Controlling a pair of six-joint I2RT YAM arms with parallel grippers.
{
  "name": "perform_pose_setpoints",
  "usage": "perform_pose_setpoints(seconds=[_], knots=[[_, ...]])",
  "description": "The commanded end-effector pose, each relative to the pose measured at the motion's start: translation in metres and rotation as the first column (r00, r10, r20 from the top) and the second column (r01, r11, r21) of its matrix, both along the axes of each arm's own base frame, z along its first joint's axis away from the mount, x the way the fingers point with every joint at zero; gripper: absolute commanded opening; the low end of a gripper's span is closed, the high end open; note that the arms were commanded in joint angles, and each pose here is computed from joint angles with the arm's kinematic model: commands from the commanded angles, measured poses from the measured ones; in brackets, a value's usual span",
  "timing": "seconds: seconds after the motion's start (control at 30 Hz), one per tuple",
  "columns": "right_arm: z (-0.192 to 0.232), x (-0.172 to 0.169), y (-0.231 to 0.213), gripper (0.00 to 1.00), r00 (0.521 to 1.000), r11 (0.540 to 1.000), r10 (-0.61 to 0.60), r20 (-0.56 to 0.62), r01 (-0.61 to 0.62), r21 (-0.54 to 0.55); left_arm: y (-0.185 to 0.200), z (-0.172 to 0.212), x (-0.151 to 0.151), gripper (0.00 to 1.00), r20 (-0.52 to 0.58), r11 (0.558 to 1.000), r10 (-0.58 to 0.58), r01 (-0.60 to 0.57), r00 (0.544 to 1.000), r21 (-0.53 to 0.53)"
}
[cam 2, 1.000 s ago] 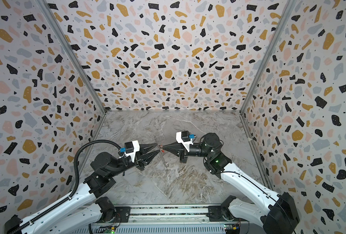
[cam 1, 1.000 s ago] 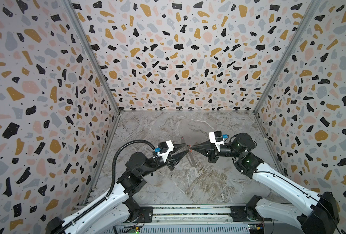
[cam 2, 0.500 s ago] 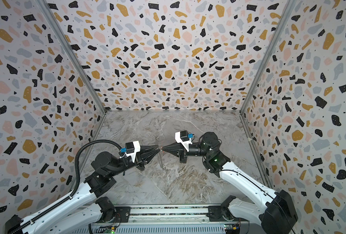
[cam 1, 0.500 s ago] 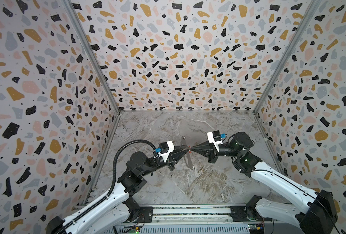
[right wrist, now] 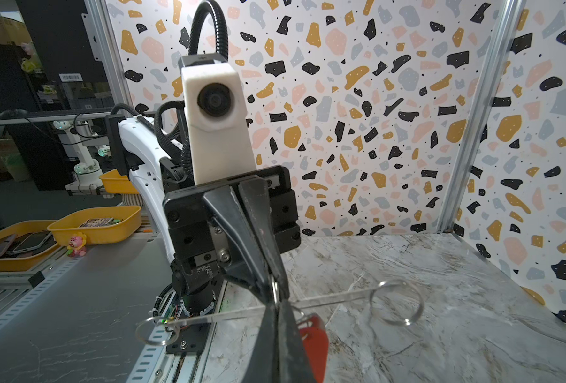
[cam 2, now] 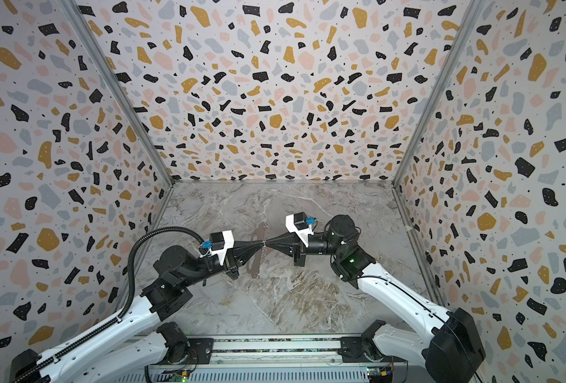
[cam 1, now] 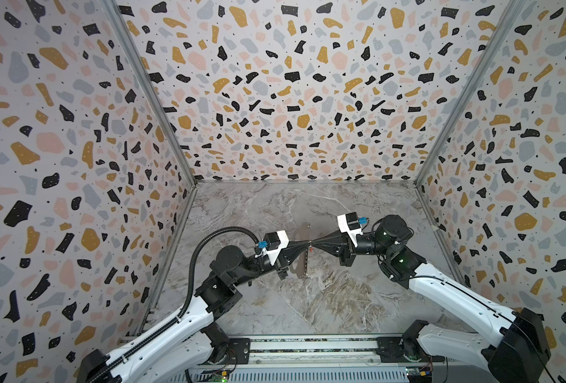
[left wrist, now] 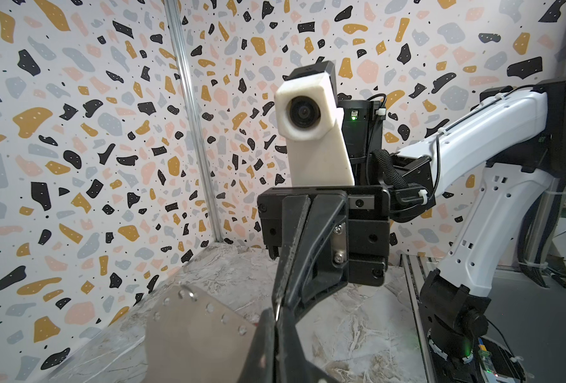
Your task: Put the keys on the keyring
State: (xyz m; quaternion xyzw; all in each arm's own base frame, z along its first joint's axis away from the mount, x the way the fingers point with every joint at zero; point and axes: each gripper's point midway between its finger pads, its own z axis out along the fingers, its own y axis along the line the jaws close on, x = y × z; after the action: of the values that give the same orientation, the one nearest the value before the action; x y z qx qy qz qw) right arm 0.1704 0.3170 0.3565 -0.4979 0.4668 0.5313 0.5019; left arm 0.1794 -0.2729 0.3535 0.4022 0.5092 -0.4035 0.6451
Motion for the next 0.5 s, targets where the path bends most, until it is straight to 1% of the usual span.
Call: perform_pose_setpoints(seconds=[0.0, 0.1, 0.23, 0.3, 0.37, 0.47], knots=[[0.03, -0.007, -0.001, 0.0, 0.998, 0.999, 0.017, 0.058, -0.02, 0.046, -0.001, 0.013, 0.0, 0.0, 0.028, 1.0, -0.003, 0.003, 1.0, -0.004], [0.026, -0.001, 0.0, 0.0, 0.999, 0.999, -0.011, 0.047, 0.01, 0.032, 0.001, 0.013, 0.007, 0.0, 0.009, 0.999, 0.035, -0.035, 0.999, -0.001], [0.022, 0.007, 0.0, 0.0, 0.997, 0.998, -0.064, 0.034, 0.063, 0.015, 0.002, 0.015, 0.008, 0.0, 0.007, 0.999, 0.042, -0.042, 0.999, 0.001], [0.019, 0.011, -0.002, 0.12, 0.995, 0.995, -0.098, 0.03, 0.098, 0.01, 0.002, 0.015, 0.008, 0.0, 0.006, 0.999, 0.042, -0.042, 0.999, 0.001], [0.018, 0.013, -0.005, 0.22, 0.991, 0.991, -0.13, 0.031, 0.13, 0.013, 0.002, 0.015, 0.008, 0.0, 0.007, 0.999, 0.041, -0.041, 0.999, 0.003], [0.017, 0.013, -0.01, 0.28, 0.986, 0.986, -0.164, 0.035, 0.163, 0.02, 0.002, 0.016, 0.007, 0.0, 0.009, 0.999, 0.039, -0.039, 0.999, 0.003]])
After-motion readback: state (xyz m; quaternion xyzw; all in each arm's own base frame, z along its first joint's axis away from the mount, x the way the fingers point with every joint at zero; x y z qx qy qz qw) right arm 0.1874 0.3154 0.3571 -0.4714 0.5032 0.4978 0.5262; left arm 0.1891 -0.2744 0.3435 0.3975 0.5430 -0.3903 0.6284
